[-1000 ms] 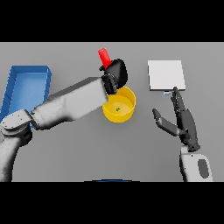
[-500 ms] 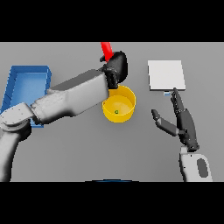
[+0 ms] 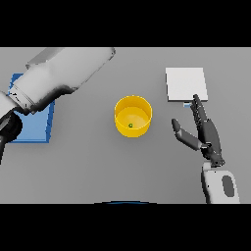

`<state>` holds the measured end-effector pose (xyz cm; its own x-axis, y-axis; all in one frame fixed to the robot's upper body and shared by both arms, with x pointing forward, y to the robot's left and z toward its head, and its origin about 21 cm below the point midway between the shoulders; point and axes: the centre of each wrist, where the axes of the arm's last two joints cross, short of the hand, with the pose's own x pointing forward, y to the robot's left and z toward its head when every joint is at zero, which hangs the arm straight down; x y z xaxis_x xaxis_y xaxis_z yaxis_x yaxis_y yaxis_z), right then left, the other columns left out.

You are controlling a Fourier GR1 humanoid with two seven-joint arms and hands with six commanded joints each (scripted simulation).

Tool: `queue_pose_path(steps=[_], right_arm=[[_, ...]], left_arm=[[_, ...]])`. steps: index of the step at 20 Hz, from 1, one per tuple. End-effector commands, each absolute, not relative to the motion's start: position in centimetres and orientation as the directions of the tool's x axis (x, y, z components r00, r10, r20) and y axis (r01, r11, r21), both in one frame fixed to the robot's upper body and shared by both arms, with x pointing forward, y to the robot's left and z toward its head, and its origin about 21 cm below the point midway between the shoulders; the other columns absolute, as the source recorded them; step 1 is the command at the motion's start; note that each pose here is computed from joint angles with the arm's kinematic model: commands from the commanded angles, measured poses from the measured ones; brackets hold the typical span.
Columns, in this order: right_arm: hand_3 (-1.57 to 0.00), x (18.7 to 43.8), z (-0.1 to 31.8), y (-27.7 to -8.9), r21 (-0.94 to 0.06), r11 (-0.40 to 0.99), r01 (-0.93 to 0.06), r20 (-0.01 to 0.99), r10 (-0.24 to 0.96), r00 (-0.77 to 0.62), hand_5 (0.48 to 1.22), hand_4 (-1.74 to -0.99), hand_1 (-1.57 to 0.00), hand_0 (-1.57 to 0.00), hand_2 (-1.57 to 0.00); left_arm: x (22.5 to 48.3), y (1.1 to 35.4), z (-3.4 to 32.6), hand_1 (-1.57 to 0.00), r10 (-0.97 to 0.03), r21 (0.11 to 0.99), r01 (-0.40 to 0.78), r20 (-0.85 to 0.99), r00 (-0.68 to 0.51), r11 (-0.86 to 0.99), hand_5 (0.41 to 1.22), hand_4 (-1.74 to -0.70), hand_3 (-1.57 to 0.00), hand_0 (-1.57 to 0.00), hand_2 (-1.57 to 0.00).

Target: Pick up the red beaker and tilt it to pour out 1 green nut into yellow bowl. Pick up the yellow bowl and place it on the metallic measuring scale.

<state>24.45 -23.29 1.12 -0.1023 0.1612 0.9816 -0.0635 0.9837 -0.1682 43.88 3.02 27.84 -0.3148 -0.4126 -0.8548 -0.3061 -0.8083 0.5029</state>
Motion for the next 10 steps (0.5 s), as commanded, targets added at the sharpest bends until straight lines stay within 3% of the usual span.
queue_pose_path(steps=[1, 3, 5, 7, 10], right_arm=[[0.0, 24.4, 1.1, -23.2, -0.166, 0.984, -0.066, 0.983, 0.159, -0.097, 0.635, -1.256, 0.0, 0.0, 0.0], [0.0, 24.4, 0.8, -23.1, -0.173, 0.982, -0.075, 0.982, 0.167, -0.087, 0.642, -1.274, 0.0, 0.0, 0.0], [0.0, 24.5, 0.8, -23.1, -0.185, 0.979, -0.083, 0.98, 0.177, -0.091, 0.645, -1.292, 0.0, 0.0, 0.0], [0.0, 24.6, 0.9, -23.2, -0.19, 0.978, -0.087, 0.978, 0.18, -0.108, 0.651, -1.306, 0.0, 0.0, 0.0], [0.0, 25.1, 1.0, -23.2, -0.217, 0.972, -0.095, 0.971, 0.204, -0.126, 0.651, -1.307, 0.0, 0.0, 0.0]], left_arm=[[44.2, 3.6, 30.2, -1.47, -0.482, 0.549, -0.291, -0.833, -0.273, -0.784, 1.211, -1.57, -1.39, -1.57, -1.47], [45.1, 5.3, 32.8, -1.51, -0.589, 0.631, -0.245, -0.776, -0.227, -0.737, 1.214, -1.54, -1.45, -1.57, -1.5], [46.7, 10.8, 35.4, -1.53, -0.805, 0.817, -0.124, -0.576, -0.14, -0.563, 1.217, -1.61, -1.45, -1.57, -1.53], [47.6, 15.4, 36.2, -1.55, -0.935, 0.938, -0.048, -0.346, -0.076, -0.343, 1.218, -1.66, -1.45, -1.57, -1.54], [48.3, 20.6, 35.1, -1.56, -0.994, 0.994, -0.037, -0.104, 0.035, -0.106, 1.22, -1.7, -1.39, -1.57, -1.56]])
